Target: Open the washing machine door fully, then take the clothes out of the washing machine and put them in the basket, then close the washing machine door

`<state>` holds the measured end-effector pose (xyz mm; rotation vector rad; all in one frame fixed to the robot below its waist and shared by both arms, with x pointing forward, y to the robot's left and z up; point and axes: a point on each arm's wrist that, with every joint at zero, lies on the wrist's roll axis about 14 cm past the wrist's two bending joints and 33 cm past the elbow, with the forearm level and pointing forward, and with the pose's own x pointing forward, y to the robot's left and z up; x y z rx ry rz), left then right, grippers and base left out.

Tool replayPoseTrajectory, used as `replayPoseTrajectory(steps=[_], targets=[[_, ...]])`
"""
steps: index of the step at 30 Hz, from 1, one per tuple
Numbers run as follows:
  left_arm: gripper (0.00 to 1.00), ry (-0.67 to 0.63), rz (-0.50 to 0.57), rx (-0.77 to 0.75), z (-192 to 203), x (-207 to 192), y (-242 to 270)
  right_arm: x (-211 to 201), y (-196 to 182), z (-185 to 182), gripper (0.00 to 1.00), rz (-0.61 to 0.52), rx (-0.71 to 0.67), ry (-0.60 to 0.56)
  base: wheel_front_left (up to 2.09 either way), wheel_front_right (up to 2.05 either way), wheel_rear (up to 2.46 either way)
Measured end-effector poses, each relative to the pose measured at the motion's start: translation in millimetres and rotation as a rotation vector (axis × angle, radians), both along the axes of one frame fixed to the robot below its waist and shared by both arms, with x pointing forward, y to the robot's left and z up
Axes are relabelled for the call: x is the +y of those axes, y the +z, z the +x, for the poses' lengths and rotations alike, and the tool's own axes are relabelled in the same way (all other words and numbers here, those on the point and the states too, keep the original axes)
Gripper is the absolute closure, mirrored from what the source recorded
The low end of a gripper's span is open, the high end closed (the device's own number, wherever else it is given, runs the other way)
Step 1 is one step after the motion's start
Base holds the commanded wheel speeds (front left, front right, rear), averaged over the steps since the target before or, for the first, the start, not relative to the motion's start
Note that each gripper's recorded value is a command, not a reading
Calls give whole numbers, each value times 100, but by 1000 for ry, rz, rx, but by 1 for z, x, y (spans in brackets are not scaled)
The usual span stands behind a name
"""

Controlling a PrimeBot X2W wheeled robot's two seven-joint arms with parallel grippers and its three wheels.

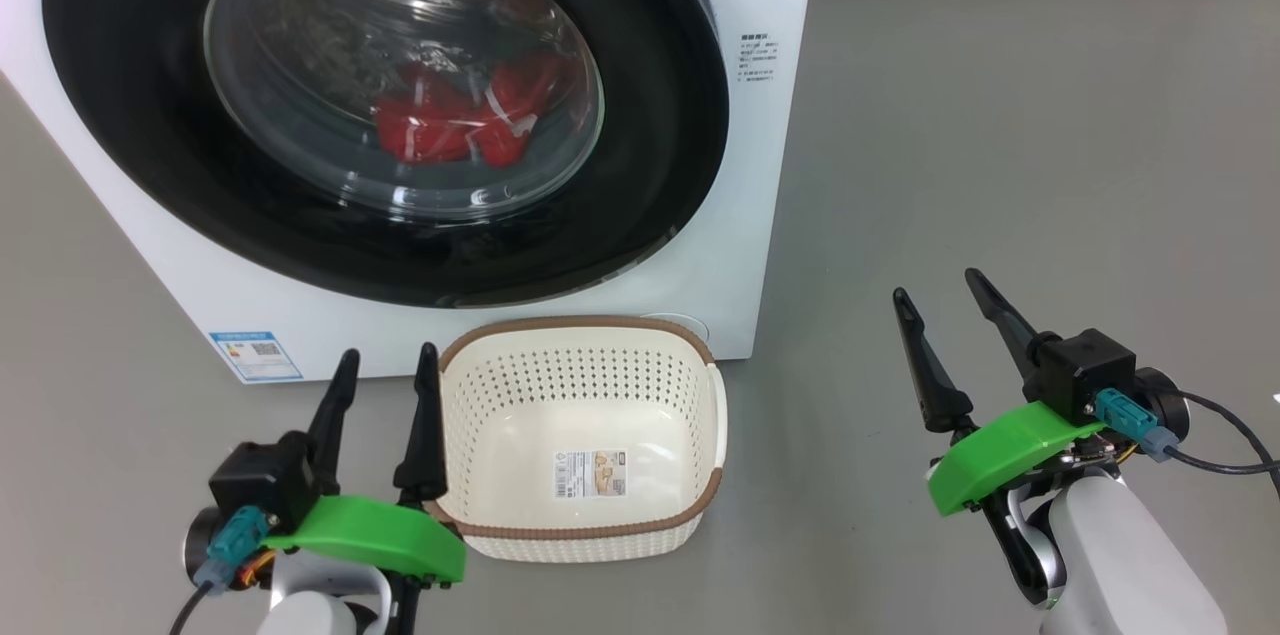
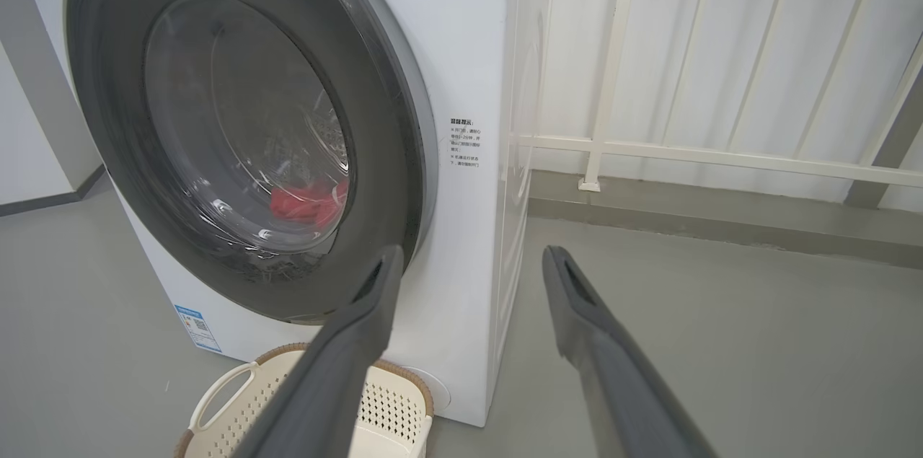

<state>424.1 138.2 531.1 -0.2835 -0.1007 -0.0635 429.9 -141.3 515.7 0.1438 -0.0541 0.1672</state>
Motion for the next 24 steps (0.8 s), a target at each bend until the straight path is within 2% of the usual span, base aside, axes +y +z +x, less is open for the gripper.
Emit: replayPoseTrajectory(steps=[14, 15, 16, 21, 24], targets=[[0, -11, 0, 10, 7, -3, -4, -3, -3, 5, 0, -1, 2, -8, 0, 0, 0], [0, -16, 0, 11, 8, -4, -5, -3, -2, 7, 44, 0, -1, -9, 0, 0, 0], [0, -17, -1, 12, 8, -4, -6, -3, -1, 9, 100, 0, -5, -9, 0, 0, 0], [0, -38, 7, -13, 16, -11, 0, 0, 7, 22, 100, 20, -30, -3, 0, 0, 0], [0, -46, 5, -35, 21, -14, 6, 3, 9, 30, 100, 92, -28, -1, 0, 0, 0]])
